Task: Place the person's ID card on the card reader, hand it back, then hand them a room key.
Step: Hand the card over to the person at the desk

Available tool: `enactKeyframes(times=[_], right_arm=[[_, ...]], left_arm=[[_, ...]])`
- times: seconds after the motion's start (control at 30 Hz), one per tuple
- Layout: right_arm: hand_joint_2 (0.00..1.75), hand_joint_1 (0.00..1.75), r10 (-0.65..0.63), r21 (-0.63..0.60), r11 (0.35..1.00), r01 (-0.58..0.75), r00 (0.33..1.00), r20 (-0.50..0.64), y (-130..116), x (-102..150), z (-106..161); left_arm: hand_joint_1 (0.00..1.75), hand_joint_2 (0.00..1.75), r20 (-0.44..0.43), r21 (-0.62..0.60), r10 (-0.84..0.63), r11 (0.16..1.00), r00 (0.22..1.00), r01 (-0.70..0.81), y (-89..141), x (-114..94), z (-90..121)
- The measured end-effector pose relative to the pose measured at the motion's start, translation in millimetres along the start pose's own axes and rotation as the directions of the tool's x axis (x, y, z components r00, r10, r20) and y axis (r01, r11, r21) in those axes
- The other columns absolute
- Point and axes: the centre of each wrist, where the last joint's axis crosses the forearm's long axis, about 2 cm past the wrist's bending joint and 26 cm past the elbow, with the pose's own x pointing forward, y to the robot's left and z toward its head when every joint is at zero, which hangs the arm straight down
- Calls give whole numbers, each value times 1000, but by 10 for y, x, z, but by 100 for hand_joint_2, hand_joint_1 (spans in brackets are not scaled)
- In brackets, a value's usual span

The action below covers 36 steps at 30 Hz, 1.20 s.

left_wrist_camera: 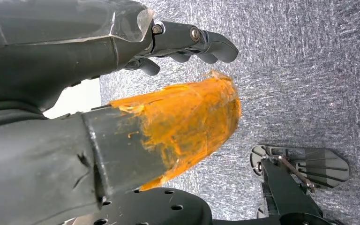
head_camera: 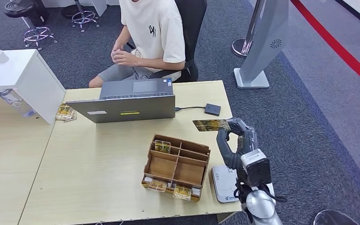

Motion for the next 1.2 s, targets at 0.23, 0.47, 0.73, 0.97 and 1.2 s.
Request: enactKeyframes(times=[0.23,0.47,0.73,0.97,1.2], right_arm=[[175,175,128,31,991,-131,988,85,81,65,-30],[175,175,304,13,949,-316,922,242,302,176,-248],[175,175,441,-29,882,-470,805,397,525,261,-528],[175,175,584,-107,760,-641,603,543,834,393,-1032],[175,175,646,-140,673,-726,484,590,1065,444,-1283]], left_arm=[[0,0,-4,-2,-8,1000,1000,8,-10,18,4],[0,0,0,-6,-56,998,998,56,-37,75,16],[0,0,6,-14,-110,994,994,110,-53,143,27],[0,0,14,-33,-181,983,983,182,-96,260,52],[0,0,27,-39,-215,976,976,216,-120,345,70]])
